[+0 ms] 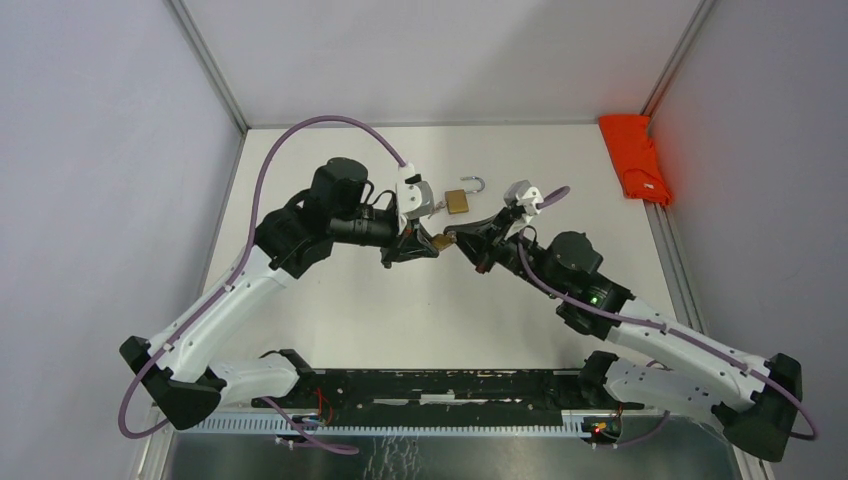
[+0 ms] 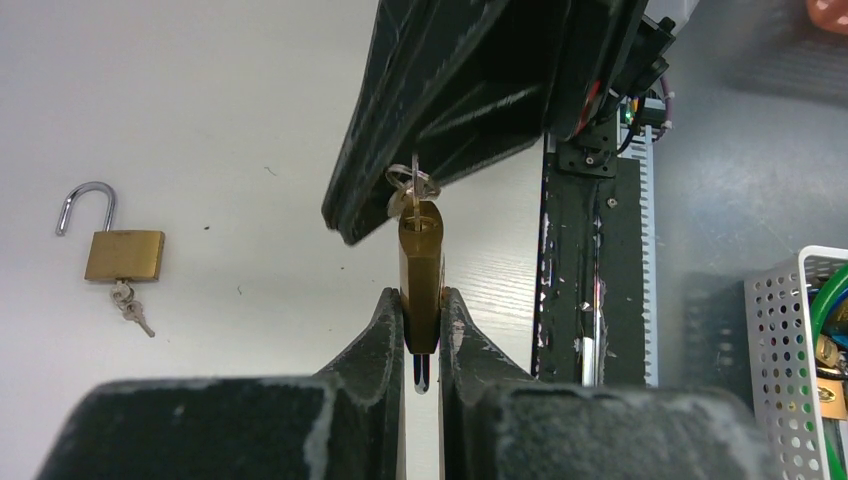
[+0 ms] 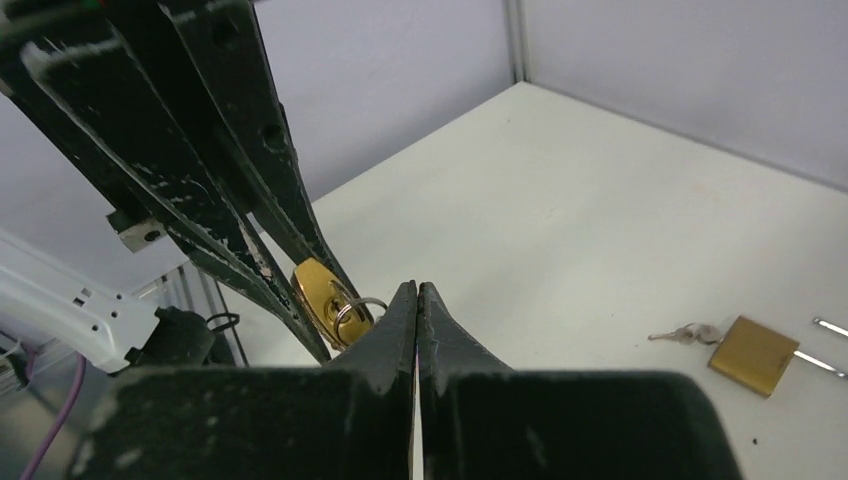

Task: Unlock with the key
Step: Unlock the lock.

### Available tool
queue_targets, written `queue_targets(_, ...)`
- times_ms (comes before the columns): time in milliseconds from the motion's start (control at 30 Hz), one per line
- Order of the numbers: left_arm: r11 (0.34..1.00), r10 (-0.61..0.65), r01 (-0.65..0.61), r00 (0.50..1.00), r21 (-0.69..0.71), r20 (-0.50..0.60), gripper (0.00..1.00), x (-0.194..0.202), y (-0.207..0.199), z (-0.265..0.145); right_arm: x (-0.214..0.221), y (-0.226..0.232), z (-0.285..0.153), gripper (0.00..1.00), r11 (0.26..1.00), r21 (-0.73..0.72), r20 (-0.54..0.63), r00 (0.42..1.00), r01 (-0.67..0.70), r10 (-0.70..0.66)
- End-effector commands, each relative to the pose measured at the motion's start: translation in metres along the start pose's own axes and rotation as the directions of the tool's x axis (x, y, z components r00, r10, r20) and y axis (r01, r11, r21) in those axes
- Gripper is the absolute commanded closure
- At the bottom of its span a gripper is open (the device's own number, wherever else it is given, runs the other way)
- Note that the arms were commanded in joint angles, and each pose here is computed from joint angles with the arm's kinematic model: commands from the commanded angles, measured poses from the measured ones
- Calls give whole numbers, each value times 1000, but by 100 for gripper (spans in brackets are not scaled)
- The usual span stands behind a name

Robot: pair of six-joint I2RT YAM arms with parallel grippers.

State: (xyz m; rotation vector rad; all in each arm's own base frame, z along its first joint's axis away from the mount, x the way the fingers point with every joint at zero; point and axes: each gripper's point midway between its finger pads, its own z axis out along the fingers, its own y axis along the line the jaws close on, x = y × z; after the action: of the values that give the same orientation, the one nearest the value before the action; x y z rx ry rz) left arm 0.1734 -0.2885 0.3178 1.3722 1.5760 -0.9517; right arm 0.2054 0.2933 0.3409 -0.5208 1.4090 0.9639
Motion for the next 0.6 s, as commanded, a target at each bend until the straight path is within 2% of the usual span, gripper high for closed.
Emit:
queue_targets(0, 1000, -4, 4, 998, -4, 58, 98, -16, 2, 0, -13, 11, 2, 100, 998, -52, 59, 998, -34, 37)
queue_targets(200, 1000, -7, 7, 998, -3, 58, 98, -14, 3, 1, -31, -14, -10, 100, 996, 94, 106, 994, 4, -14)
queue_targets(300, 1000, -17, 17, 998, -8, 59, 98, -13, 5, 3, -45, -17, -15, 100, 993, 120, 168, 986, -13, -7)
queue_targets(567, 999, -32, 33, 995, -5, 91, 98, -19, 9, 9, -38, 15, 3, 100, 992, -68, 168, 979, -102, 112)
